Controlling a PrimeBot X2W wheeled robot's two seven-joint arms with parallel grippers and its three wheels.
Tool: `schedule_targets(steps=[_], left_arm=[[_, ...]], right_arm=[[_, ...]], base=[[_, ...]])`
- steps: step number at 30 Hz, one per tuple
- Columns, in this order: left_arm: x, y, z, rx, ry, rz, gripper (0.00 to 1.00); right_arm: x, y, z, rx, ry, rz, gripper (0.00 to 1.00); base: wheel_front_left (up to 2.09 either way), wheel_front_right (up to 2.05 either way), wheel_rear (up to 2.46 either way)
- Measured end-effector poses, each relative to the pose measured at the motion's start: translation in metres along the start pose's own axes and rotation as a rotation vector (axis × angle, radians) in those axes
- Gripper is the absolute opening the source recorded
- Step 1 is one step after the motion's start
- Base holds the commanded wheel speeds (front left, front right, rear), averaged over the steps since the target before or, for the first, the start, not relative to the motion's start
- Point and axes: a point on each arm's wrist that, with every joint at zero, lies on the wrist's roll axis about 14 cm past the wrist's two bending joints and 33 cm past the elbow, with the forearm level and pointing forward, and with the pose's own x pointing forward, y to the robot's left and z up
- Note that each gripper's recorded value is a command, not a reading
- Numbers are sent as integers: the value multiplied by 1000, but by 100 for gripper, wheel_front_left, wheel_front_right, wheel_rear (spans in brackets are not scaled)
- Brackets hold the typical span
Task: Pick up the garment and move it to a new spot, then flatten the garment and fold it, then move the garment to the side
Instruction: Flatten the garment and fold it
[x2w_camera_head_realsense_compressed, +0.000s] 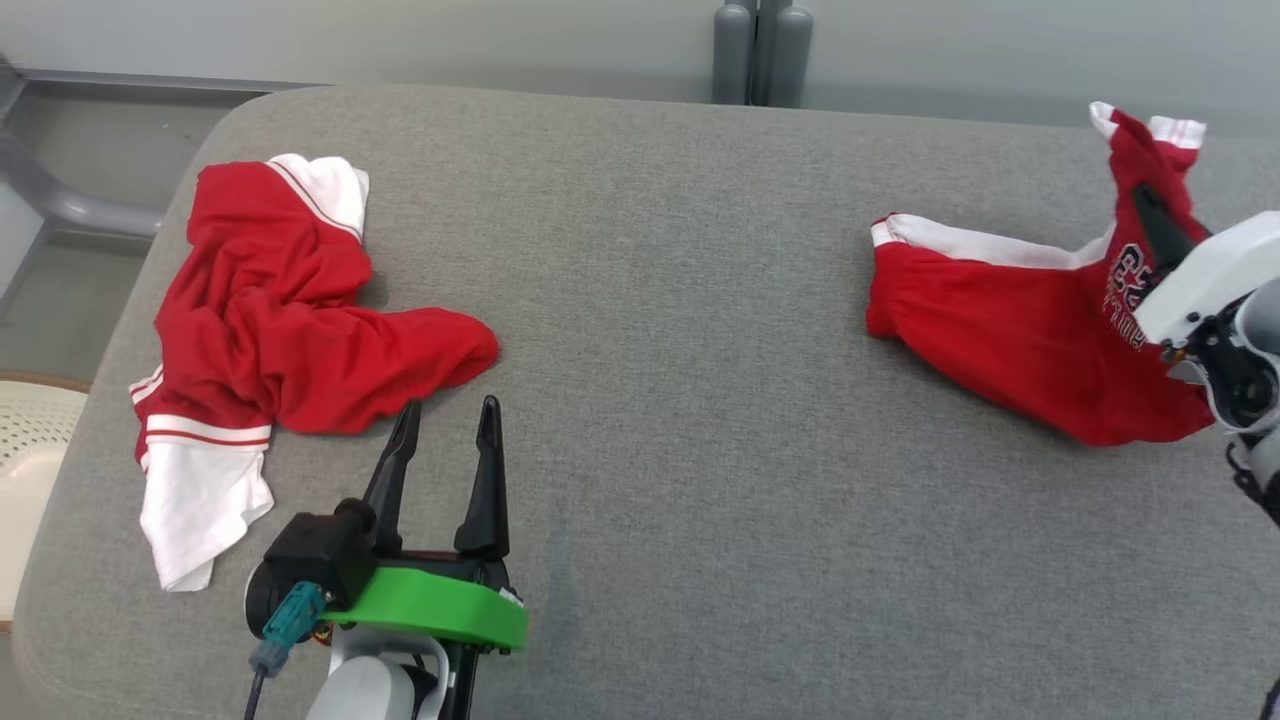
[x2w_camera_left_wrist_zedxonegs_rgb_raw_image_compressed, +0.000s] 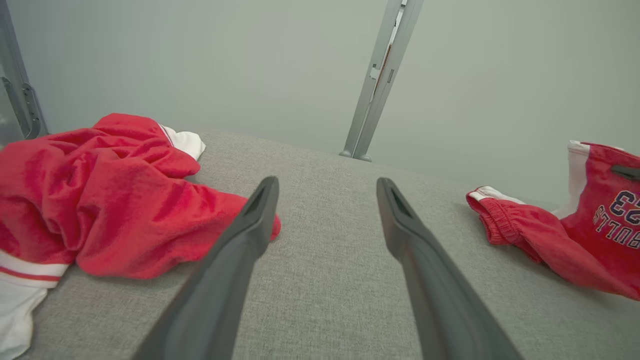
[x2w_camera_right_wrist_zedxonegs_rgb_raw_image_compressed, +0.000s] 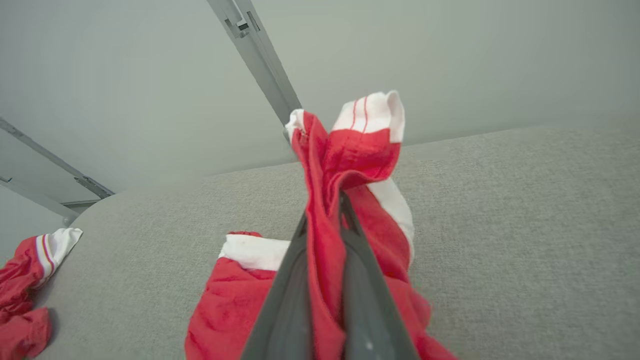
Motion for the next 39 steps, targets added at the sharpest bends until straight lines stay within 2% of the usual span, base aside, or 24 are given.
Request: schedule_targets(steps=[6, 11, 13, 15, 16, 21, 27, 31, 35, 39], left_arm=[[-10, 14, 3, -10, -6, 52, 100], [-13, 22, 4, -9, -6, 80, 100], [-13, 24, 1, -10, 1, 86, 100], [-13, 25, -1, -16, 9, 93, 100], [-13, 25, -2, -16, 12, 96, 100], [-9, 22, -5, -20, 18, 83, 100], [-2, 15, -2, -21, 7, 57, 100], [0, 10, 4, -20, -16, 40, 100], [4, 7, 19, 1, -63, 23, 100], [7, 4, 38, 28, -126, 11, 100]], right_arm=[[19, 57, -37, 17, 87, 104, 1], [27, 78, -64, 25, 149, 135, 1], [29, 78, -74, 17, 172, 133, 4], [31, 82, -81, 16, 188, 140, 46], [31, 86, -83, 17, 191, 148, 100], [26, 106, -81, 41, 166, 201, 100], [9, 112, -47, 63, 8, 251, 100], [-10, 89, -12, 3, -116, 234, 100], [-34, 53, 18, -112, -203, 165, 100], [-64, 31, 63, -188, -365, 102, 100]], base=[[0, 0, 0], [0, 0, 0], [0, 0, 0], [0, 0, 0], [0, 0, 0], [0, 0, 0], [0, 0, 0], [0, 0, 0], [0, 0, 0], [0, 0, 0]])
